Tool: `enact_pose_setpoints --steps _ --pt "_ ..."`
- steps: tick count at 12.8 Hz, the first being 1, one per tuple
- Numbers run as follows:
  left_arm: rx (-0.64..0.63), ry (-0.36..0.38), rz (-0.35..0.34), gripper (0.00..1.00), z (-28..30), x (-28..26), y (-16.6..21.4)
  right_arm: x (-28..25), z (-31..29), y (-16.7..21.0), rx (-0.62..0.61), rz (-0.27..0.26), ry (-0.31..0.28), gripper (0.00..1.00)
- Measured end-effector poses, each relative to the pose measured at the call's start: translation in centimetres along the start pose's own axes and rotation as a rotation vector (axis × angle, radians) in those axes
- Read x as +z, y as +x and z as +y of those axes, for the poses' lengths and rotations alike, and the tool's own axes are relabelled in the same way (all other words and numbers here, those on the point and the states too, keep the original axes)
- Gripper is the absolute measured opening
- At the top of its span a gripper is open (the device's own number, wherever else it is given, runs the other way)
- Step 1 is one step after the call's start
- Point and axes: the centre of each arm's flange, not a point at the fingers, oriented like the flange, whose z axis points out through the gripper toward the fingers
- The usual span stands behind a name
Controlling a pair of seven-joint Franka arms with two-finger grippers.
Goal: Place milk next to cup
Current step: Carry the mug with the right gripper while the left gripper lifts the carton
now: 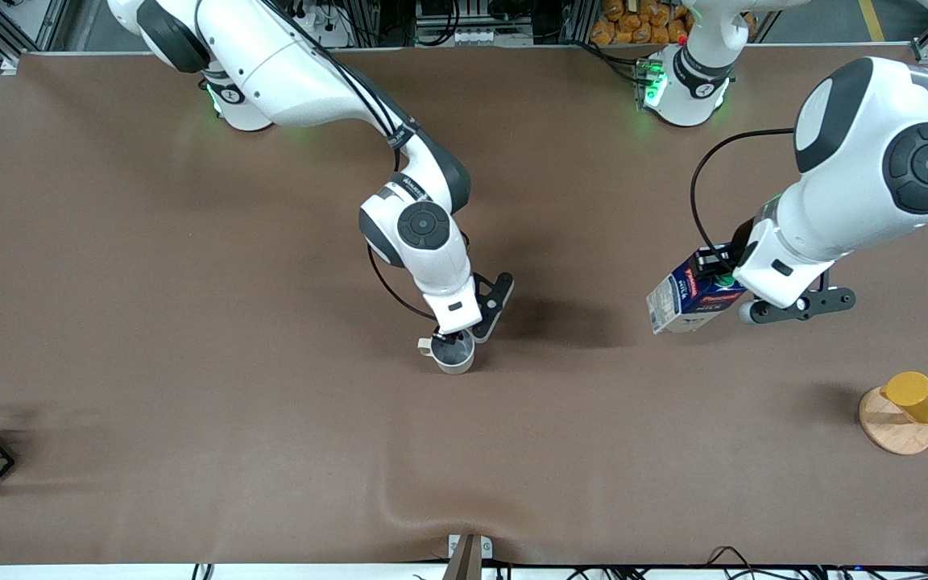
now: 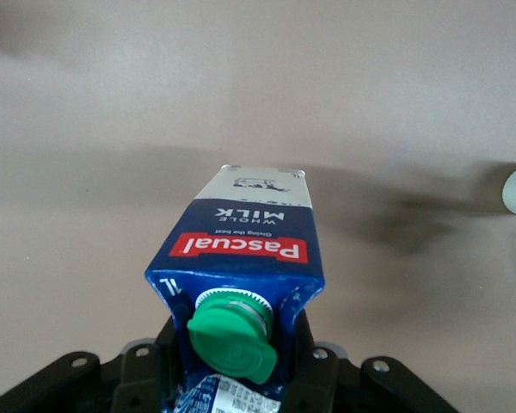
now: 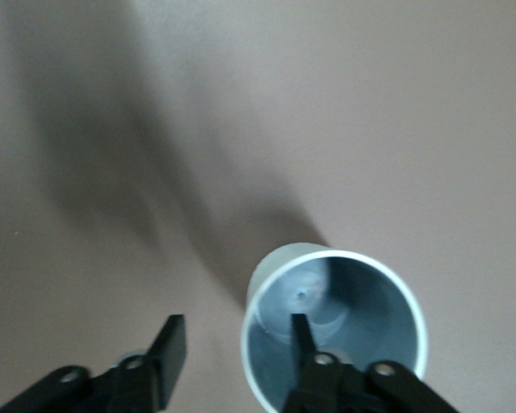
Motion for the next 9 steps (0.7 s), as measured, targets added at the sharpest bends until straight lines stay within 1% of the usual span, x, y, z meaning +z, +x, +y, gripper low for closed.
enact_pose_setpoints --steps 3,4,6,8,9 --pt "-0.030 -0.005 -0.006 0.51 2.7 0.1 -1.4 -2.5 1.0 0.6 0.010 0.028 -0.018 0.97" --pt "-0.037 -0.007 -0.011 0.51 4.1 0.2 -2.2 -3.9 1.8 0.5 0.020 0.025 -0.023 1.00" --pt "-0.031 -0.009 -0.027 0.51 7.8 1.0 -4.1 -7.4 5.1 -1.1 0.073 -0.011 -0.028 1.00" --pt "-0.006 -0.013 -0.034 0.51 11.9 2.0 -5.7 -11.3 10.5 -4.9 0.159 -0.065 -0.029 1.00" --pt "0.016 -0.019 -0.036 0.51 13.8 2.6 -6.4 -13.0 13.1 -7.2 0.205 -0.084 -0.032 1.00"
